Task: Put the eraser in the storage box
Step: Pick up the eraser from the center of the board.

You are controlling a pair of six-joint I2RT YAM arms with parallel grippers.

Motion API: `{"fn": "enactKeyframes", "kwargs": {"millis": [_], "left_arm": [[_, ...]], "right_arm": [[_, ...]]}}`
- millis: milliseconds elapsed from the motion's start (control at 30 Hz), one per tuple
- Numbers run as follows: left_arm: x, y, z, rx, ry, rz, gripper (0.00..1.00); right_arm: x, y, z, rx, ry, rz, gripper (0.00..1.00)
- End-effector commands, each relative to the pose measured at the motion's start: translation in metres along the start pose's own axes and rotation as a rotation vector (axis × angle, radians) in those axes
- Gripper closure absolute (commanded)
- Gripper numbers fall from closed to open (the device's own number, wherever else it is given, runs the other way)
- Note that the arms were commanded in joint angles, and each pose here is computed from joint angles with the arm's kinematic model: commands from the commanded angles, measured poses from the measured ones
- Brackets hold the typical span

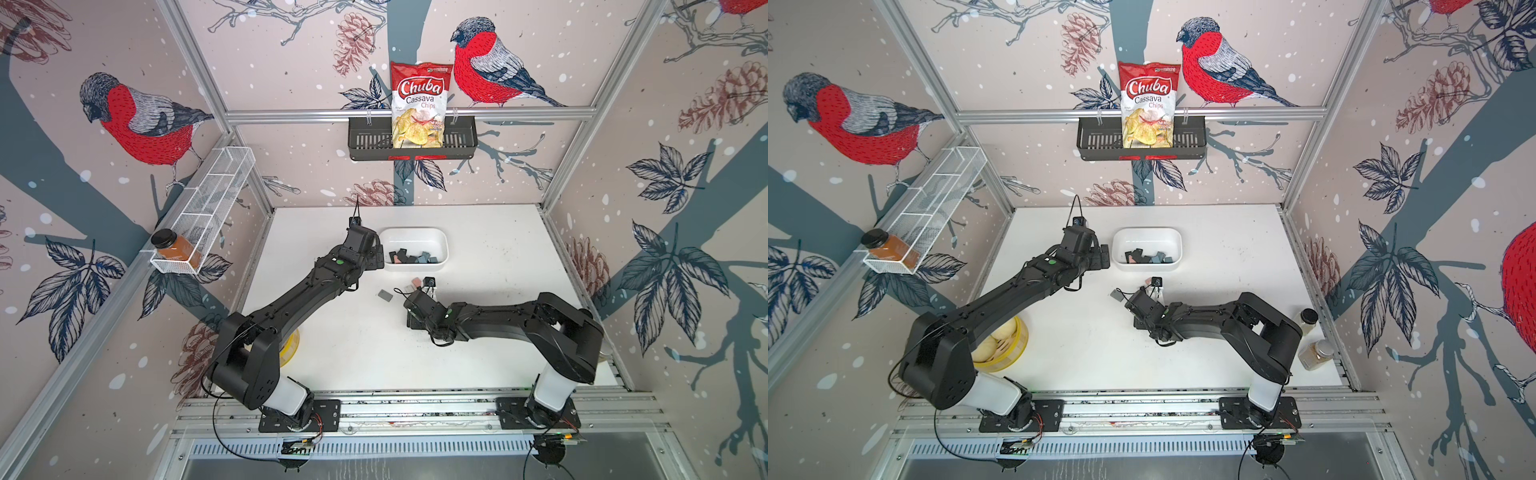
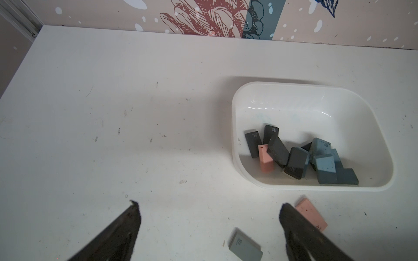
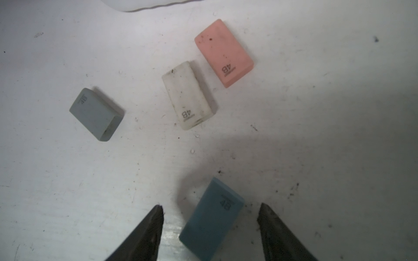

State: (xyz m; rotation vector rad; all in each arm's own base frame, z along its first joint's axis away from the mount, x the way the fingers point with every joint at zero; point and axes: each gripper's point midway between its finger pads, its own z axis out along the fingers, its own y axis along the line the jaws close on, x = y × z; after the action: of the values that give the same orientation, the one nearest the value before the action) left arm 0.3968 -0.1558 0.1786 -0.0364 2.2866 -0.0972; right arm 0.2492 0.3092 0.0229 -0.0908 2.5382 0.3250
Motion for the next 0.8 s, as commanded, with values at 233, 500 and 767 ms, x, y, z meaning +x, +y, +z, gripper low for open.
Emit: {"fn": "enactKeyframes", "kwargs": {"millis": [233, 500, 767], "left_arm": [[-0.008, -0.003, -0.001, 0.018, -0.021, -0.019, 0.04], [-0.007, -0.003, 0.001, 0.019, -0.014, -0.019, 0.04], [-0.008, -0.003, 0.001, 0.021, -0.015, -0.022, 0.04]], "right_arm": [[0.025, -0.004, 0.004, 0.03, 0.067, 0.01, 0.34], [0.029, -0.003, 0.005, 0.039, 0.069, 0.012, 0.41], [0.028, -0.005, 0.004, 0.051, 0.067, 0.001, 0.48]]}}
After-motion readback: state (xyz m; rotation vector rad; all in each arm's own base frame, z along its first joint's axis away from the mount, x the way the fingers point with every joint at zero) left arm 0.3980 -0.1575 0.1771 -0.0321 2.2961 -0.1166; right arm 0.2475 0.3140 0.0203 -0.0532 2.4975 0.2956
